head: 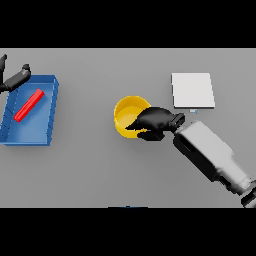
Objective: Pick up the red beaker and tilt it to pour out 1 green nut into yellow bowl. Pick up the yellow bowl and place it on the metallic measuring scale.
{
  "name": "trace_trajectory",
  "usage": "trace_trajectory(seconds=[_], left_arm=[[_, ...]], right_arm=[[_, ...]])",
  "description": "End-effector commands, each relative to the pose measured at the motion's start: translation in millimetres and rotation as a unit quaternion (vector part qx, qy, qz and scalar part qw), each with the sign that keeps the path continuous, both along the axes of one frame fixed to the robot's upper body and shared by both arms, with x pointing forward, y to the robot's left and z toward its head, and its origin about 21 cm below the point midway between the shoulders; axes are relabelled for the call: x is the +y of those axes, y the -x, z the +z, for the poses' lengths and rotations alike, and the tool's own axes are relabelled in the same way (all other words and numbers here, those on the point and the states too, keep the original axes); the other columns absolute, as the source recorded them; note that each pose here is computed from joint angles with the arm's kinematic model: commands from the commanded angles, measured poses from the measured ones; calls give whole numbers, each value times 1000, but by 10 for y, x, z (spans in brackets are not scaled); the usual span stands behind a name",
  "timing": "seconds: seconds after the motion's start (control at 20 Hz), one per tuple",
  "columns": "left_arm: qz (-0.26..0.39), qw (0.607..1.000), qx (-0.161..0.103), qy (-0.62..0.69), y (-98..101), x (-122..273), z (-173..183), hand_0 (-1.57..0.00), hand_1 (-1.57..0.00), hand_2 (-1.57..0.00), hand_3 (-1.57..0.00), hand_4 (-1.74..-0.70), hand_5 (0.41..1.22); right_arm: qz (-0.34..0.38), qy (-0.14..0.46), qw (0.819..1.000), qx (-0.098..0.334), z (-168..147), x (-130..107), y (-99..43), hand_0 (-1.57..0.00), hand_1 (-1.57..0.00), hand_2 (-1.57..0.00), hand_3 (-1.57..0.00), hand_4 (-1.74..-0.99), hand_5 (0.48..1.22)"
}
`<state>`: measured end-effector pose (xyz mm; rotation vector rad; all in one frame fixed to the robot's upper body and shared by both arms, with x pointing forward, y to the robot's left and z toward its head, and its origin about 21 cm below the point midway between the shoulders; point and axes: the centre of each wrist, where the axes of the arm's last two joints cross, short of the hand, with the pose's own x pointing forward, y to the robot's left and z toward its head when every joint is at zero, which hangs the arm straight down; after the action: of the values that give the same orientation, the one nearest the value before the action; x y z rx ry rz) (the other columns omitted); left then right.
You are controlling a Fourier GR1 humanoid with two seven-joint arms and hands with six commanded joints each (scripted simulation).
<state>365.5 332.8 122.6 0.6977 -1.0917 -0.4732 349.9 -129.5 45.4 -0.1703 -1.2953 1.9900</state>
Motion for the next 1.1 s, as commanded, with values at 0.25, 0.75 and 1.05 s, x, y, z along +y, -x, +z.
trace_trajectory(seconds=[0.25,0.75,1.05], left_arm=[[-1,1000,5,-5,9,30,-22,1,1,1,1,-785,724],[-3,1000,-12,-1,-10,54,20,1,1,1,1,-800,737],[-4,1000,-10,-2,8,62,47,1,1,1,1,-790,753]], right_arm=[[-5,-3,1000,-9,165,-50,11,-1486,-1468,-1466,-1260,-1699,1206],[-32,5,999,-26,590,-236,-7,-1562,-1551,-1559,-1353,-1724,1218],[-87,15,994,-71,831,-527,-152,-1506,-1548,-1568,-1324,-1723,1220]])
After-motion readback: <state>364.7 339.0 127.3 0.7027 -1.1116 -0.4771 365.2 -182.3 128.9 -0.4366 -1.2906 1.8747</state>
